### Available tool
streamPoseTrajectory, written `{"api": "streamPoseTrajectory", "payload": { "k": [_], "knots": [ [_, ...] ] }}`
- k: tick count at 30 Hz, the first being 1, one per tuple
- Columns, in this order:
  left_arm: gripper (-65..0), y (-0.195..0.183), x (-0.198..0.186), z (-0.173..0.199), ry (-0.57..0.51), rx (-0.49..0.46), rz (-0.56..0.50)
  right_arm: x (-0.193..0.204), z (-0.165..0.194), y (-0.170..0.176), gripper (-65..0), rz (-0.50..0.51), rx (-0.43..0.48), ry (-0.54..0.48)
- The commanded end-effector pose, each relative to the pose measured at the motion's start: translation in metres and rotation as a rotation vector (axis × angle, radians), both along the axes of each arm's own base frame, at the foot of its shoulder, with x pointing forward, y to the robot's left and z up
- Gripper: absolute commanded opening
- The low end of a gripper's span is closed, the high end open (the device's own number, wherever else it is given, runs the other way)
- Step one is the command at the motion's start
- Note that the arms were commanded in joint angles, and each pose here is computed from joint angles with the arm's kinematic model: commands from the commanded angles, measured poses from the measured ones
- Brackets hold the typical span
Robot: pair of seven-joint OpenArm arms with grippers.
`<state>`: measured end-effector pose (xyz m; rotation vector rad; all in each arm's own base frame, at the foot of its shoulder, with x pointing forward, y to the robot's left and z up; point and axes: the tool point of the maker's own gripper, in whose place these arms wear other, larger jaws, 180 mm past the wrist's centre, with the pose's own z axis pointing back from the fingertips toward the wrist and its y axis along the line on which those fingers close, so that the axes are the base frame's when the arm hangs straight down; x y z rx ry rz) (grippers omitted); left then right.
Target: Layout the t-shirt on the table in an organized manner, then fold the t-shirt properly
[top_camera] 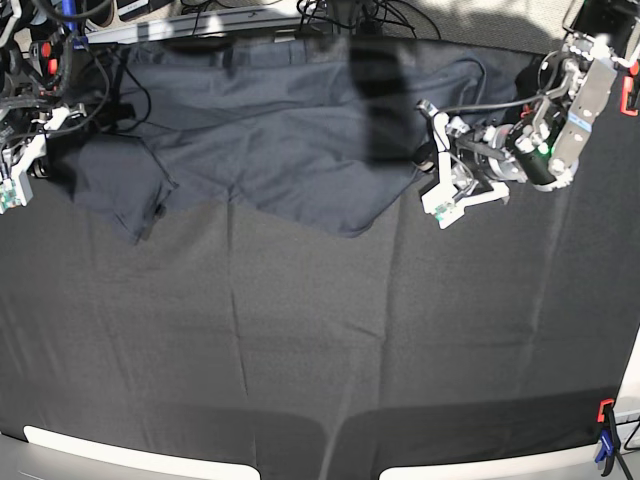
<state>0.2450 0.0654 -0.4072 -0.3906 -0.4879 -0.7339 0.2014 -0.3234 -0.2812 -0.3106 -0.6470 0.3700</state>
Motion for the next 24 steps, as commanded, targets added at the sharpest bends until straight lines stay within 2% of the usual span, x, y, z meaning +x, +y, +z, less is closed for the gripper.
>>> {"api": "streamPoseTrajectory", "payload": {
  "k": [1, 3, 5, 9, 14, 24],
  "knots": [
    [-50.1, -0.003, 0.008, 0.014, -0.036, -0.024, -0.007, 0.005, 0.010, 0.001, -65.0, 0.034, -0.020, -0.028],
    [-39.6, -0.008, 0.009, 0.021, -0.056, -0.037, -0.017, 0.005, 0.010, 0.001, -65.0, 0.035, -0.020, -0.028],
    [-35.3, -0.012, 0.010, 0.028, -0.074, -0.045, -0.024, 0.005, 0.010, 0.001, -65.0, 0.034, -0.020, -0.028],
    [-35.3, -0.012, 0.011, 0.035, -0.096, -0.026, -0.024, 0.005, 0.009, 0.001, -65.0, 0.034, -0.020, -0.027],
    [-35.9, 0.010, 0.024, 0.029, -0.150, 0.101, 0.035, 0.005, 0.009, 0.001, -65.0, 0.034, -0.020, -0.027],
    [-36.0, 0.017, 0.001, 0.012, -0.064, 0.146, 0.045, 0.005, 0.010, 0.001, -65.0, 0.034, -0.020, -0.028]
  ]
}}
